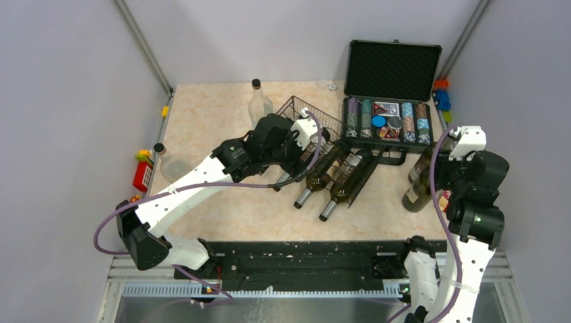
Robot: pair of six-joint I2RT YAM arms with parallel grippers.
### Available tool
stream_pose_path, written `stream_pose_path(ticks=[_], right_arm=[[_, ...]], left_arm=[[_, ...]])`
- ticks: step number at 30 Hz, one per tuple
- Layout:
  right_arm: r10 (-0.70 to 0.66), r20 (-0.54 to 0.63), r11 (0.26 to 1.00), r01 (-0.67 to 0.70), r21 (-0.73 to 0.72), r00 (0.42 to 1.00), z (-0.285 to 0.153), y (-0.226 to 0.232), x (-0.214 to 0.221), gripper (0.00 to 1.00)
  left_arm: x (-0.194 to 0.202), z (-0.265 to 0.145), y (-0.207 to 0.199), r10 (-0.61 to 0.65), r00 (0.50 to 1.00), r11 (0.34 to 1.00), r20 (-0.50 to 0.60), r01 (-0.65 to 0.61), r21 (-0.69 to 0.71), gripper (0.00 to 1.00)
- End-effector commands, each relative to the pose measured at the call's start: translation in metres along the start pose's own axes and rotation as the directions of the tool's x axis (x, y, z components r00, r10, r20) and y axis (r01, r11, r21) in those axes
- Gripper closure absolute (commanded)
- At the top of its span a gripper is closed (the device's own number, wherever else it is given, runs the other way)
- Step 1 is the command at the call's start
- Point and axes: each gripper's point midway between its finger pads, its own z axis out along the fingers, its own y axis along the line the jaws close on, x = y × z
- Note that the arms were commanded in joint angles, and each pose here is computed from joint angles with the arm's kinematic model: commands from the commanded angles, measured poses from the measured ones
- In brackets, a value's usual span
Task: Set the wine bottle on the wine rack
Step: Pick up the wine bottle from the center of the board.
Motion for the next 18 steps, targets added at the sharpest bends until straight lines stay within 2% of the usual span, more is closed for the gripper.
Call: stream_pose_path(ticks=[1,12,18], right_arm=[[0.018,0.005,1.0,-0.018,-0.008,1.0,0.004,0.0,-0.004,0.42],[0.016,-0.021,0.998,-0.018,-0.058,1.0,0.007,0.008,0.0,0.63],[0.015,-0.024,0.996,-0.017,-0.086,1.0,0.008,0.012,-0.004,0.79]], left_arm=[[-0.025,-0.014,-0.002,-0.01,0.996,1.0,0.089,0.009,0.011,0.06],[-0.025,-0.014,0.0,-0.006,0.996,1.0,0.09,0.007,0.0,0.06],[-0.022,-0.014,0.006,0.009,0.997,1.0,0.082,-0.006,-0.029,0.06]])
